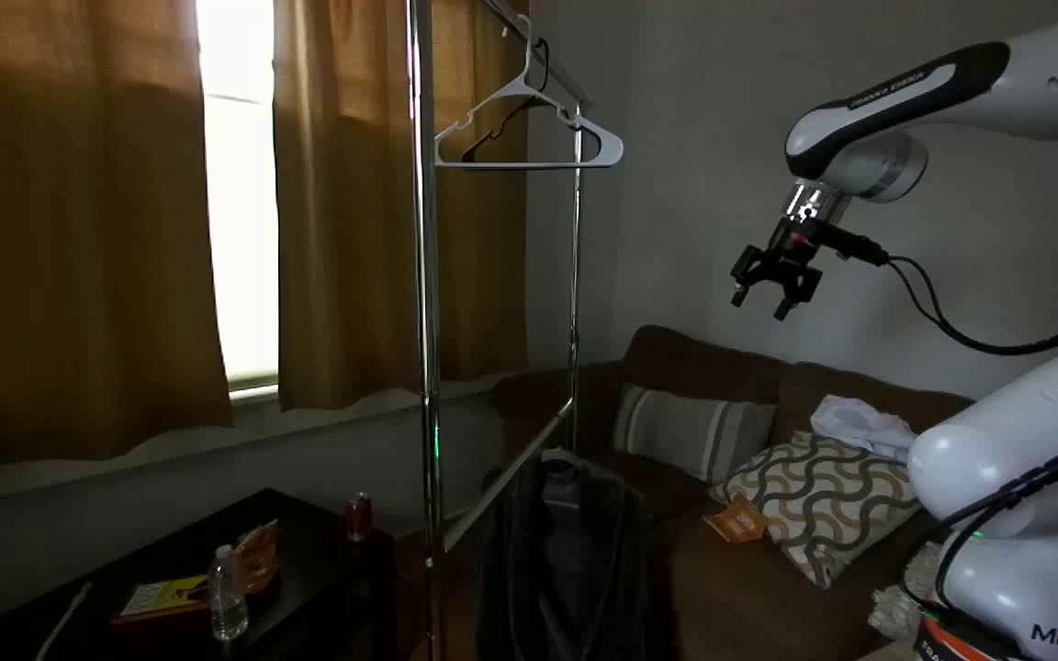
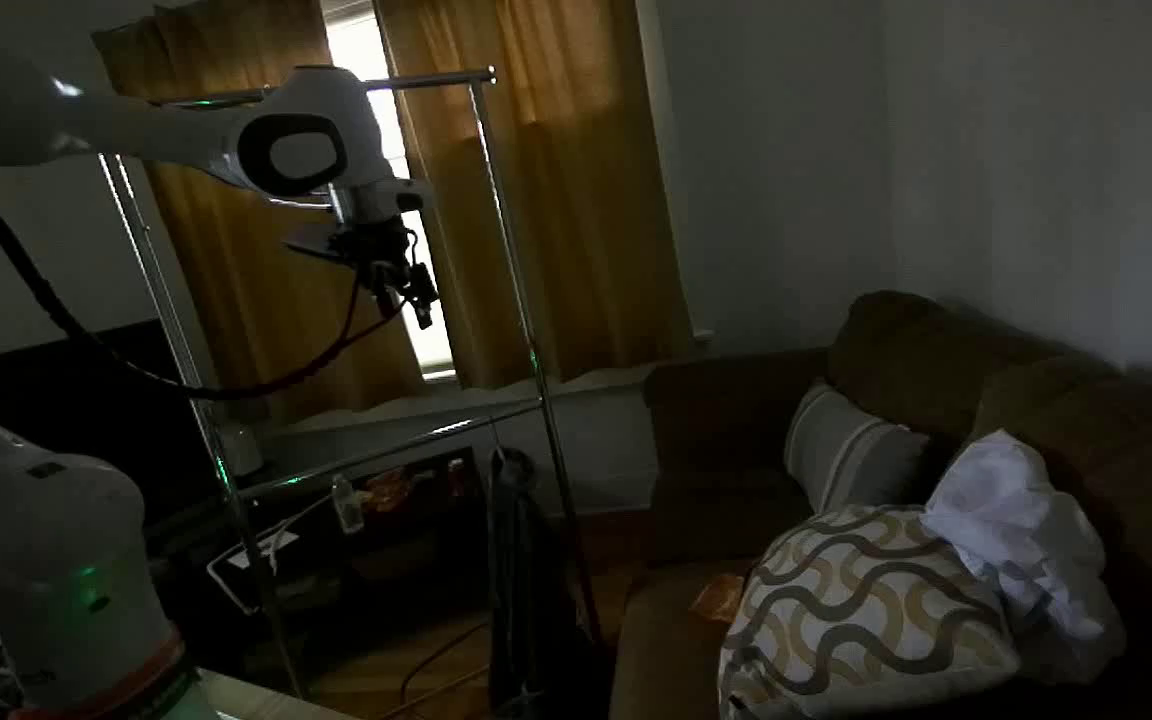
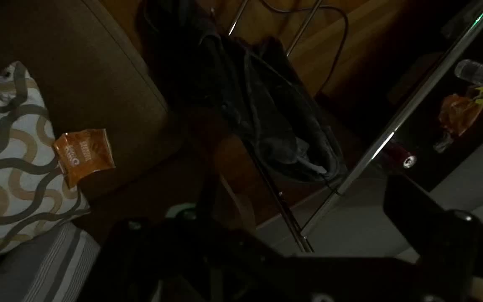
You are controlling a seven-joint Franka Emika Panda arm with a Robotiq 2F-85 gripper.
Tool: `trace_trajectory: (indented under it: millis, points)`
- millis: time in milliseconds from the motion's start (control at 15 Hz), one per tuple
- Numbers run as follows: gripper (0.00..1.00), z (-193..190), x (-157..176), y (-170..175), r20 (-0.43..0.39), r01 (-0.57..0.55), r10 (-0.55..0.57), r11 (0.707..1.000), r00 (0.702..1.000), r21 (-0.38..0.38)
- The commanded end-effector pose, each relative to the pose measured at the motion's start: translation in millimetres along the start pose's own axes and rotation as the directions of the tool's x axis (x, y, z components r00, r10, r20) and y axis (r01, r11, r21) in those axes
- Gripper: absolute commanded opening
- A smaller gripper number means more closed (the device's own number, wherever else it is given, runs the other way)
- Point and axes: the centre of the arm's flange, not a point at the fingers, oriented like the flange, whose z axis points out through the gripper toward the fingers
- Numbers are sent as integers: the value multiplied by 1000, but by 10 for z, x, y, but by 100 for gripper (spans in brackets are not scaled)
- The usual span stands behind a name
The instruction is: Hang the white and black coat hanger on the bottom railing
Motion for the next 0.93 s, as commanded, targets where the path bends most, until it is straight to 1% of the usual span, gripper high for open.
trace_trajectory:
  millis: [0, 200, 267, 333, 400, 467, 533, 667, 867]
  points:
    - [100, 0, 0, 0, 0, 0, 0, 1000, 1000, 0]
    - [100, 0, 0, 0, 0, 0, 0, 1000, 1000, 0]
    - [100, -24, 27, -54, -28, 24, -23, 1000, 999, 15]
    - [100, -118, 72, -212, -78, 106, -102, 993, 992, 49]
    - [100, -185, 104, -312, -111, 154, -148, 987, 983, 52]
    - [100, -341, 135, -506, -135, 203, -194, 977, 972, 61]
    - [100, -425, 167, -618, -157, 252, -239, 965, 958, 69]
    - [100, -645, 220, -891, -200, 349, -325, 932, 924, 95]
    - [100, -1016, 263, -1263, -265, 492, -450, 862, 853, 119]
